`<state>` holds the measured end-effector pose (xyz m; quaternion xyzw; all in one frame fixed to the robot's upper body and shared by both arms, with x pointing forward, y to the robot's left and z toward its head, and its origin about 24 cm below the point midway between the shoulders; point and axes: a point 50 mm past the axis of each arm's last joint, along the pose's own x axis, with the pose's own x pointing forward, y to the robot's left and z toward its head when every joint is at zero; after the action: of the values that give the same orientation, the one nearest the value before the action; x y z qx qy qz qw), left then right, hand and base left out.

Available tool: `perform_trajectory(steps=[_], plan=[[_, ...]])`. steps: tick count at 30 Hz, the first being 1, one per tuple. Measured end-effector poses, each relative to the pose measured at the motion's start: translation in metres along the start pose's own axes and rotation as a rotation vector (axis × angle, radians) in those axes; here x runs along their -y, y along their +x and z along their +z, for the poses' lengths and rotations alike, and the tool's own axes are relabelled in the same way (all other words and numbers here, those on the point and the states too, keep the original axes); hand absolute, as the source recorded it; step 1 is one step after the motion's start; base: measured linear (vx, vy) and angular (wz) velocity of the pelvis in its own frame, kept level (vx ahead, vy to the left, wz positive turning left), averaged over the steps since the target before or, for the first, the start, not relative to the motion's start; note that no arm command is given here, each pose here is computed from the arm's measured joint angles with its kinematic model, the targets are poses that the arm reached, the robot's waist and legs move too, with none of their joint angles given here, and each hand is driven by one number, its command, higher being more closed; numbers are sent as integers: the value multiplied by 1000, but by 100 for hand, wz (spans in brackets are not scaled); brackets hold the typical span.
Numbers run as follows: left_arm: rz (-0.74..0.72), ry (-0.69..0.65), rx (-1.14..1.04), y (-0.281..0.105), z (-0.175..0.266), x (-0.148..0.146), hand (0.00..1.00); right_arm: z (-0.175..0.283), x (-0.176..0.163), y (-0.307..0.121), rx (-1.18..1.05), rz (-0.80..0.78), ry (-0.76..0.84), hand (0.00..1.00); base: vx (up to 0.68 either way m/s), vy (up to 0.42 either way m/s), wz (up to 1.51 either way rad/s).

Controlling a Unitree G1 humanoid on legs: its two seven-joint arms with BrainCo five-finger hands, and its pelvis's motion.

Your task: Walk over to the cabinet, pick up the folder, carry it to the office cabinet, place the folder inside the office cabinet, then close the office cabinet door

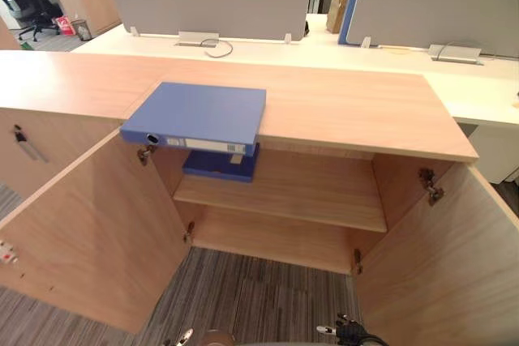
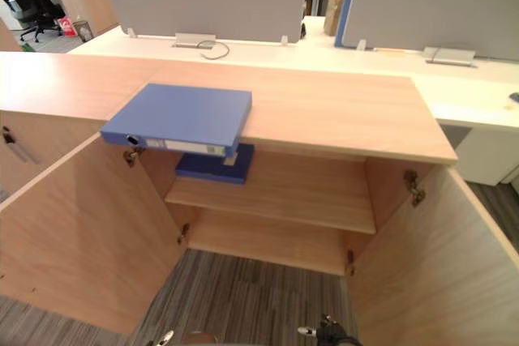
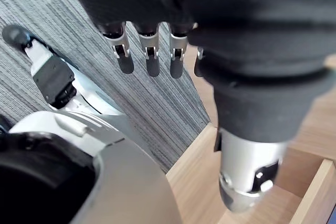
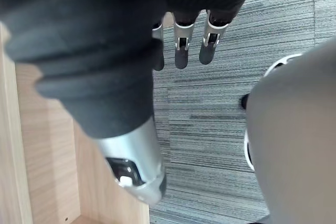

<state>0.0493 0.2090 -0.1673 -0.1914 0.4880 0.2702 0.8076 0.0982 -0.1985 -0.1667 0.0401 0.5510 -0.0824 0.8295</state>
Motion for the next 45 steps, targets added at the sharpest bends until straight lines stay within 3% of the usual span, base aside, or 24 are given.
perform_trajectory(steps=[10, 20, 26, 28, 32, 38, 40, 42, 45], plan=[[4, 35, 36, 4, 18, -8, 0, 3, -18, 1, 10, 31, -8, 0, 257, 198, -20], [-10, -141, -9, 3, 7, -8, 0, -15, -13, -2, -33, 30, 0, 0, -4, 2, -3], [-275, -251, 155, -7, 41, 39, 0, -12, -10, -2, -28, 31, -47, 0, -112, 47, 3], [-416, -368, 290, -24, 71, 57, 0, -10, -12, -1, -31, 44, -129, 0, -57, 52, -3], [-499, -510, 513, -55, 118, 64, 0, -8, -14, -1, -39, 54, -181, 0, 2, 14, 4], [-362, -354, 922, -110, 177, 59, 0, -20, -19, -2, -87, 58, -166, 0, 42, -8, 11], [-244, -237, 1099, -134, 195, 58, 0, -21, -21, -2, -89, 63, -155, 0, 0, 0, 0], [-26, -84, 1332, -166, 216, 57, 0, -25, -19, -3, -97, 53, -133, 0, -33, 6, -8], [215, 10, 1556, -199, 232, 52, 0, -33, -16, -5, -107, 38, -108, 0, -61, 22, -12]])
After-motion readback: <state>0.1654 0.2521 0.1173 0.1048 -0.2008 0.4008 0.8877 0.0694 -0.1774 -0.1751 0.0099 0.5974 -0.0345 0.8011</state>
